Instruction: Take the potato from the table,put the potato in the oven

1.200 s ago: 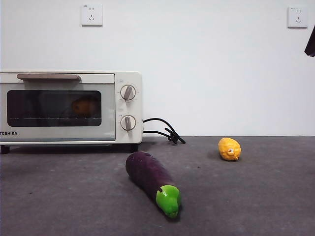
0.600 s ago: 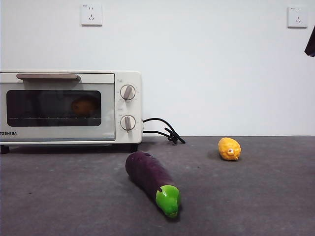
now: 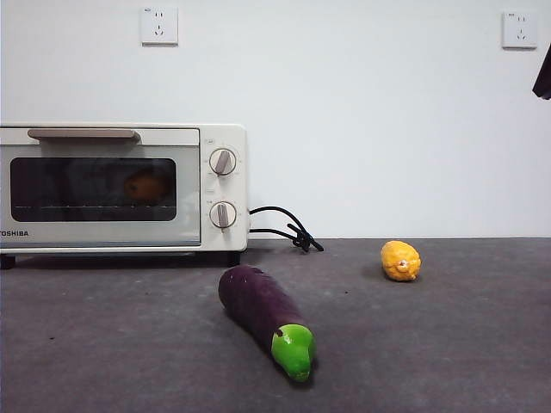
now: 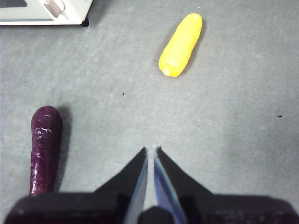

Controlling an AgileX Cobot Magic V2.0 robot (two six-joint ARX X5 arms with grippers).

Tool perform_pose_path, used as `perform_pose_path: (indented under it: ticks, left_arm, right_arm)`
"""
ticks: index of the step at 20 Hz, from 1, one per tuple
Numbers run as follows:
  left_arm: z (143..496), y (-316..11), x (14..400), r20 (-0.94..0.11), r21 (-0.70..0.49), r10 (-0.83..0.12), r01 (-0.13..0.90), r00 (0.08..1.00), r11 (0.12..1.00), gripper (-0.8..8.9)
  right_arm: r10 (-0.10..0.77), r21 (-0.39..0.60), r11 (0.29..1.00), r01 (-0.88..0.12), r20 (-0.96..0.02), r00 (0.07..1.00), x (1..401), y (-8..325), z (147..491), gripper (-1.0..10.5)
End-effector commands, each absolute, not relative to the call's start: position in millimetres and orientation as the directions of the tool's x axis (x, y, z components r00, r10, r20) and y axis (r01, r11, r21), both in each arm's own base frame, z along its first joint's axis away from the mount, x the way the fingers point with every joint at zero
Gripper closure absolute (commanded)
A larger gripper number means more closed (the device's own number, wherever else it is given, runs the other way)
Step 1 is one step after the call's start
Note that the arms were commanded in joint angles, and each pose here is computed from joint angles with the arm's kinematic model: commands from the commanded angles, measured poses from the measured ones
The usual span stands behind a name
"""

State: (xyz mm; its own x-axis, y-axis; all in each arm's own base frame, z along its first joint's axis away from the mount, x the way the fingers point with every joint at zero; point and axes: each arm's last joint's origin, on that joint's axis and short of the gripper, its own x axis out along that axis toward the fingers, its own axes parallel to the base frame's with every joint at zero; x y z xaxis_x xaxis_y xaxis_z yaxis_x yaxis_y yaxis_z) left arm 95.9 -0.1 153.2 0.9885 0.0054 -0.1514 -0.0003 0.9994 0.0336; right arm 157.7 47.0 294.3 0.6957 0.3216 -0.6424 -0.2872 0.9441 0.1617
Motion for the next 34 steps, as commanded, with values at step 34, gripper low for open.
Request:
perform_pose_path:
  ticks: [34]
  left_arm:
    - [147.4, -1.3, 97.6, -0.192, -0.026, -0.026, 0.022, 0.981, 0.999, 8.17]
  right_arm:
    - [0.150, -0.059, 0.968, -0.242, -0.639, 0.754, 154.8, 40.5, 293.0, 9.1]
